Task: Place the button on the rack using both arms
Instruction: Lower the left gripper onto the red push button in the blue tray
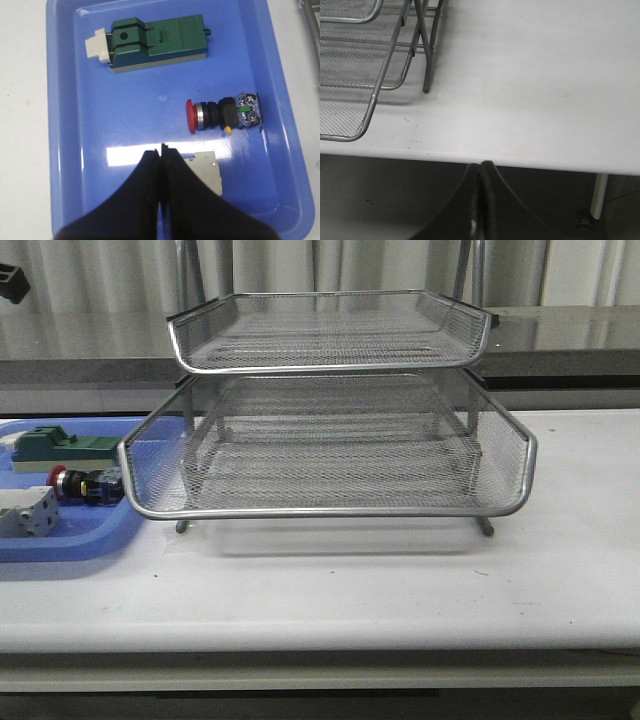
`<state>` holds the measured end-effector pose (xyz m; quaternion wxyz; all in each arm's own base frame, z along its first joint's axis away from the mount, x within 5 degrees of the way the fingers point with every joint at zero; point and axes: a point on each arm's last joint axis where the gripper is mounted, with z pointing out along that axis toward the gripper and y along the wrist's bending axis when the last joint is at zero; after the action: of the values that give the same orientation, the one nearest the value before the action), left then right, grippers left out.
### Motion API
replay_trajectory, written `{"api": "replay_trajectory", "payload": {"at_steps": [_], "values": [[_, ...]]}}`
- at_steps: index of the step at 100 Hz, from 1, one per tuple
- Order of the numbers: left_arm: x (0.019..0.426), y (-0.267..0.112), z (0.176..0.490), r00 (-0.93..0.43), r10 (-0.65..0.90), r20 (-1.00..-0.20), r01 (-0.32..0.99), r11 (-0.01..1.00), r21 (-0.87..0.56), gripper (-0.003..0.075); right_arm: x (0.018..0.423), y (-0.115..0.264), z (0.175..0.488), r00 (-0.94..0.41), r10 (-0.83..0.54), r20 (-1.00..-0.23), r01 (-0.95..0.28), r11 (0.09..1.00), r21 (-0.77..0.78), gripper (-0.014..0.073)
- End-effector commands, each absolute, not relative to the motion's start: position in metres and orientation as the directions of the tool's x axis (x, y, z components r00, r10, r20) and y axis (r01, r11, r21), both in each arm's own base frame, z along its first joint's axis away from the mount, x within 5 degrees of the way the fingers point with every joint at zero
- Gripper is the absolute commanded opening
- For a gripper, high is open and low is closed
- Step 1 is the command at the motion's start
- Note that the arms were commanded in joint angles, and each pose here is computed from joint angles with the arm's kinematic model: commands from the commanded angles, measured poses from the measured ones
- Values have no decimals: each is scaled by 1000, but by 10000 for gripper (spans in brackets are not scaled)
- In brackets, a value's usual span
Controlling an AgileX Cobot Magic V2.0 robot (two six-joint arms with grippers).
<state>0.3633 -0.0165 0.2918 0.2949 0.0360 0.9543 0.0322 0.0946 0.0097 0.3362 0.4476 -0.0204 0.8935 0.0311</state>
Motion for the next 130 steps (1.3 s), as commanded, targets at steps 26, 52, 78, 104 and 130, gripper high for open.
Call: {"api": "replay_trajectory", "payload": {"at_steps": [26, 52, 78, 104, 130], "values": [[358, -17, 319, -782, 186, -594, 117, 981, 153, 622, 97, 9, 352, -520, -8, -854, -65, 997, 30, -68], [359, -15, 320, -770, 206, -604, 120, 976, 181, 617, 97, 9, 352, -520, -8, -854, -65, 997, 30, -68], [367, -19, 327, -704, 225, -674, 132, 973, 187, 566, 97, 9, 352, -520, -8, -854, -65, 997, 30, -68], [399, -26, 328, -692, 426, -582, 332, 905, 268, 567, 97, 9, 352, -520, -8, -854, -65, 997, 30, -68], [436, -44, 303, -597, 674, -435, 662, 720, 207, 567, 97, 9, 352, -520, -8, -854, -65, 997, 30, -68]]}}
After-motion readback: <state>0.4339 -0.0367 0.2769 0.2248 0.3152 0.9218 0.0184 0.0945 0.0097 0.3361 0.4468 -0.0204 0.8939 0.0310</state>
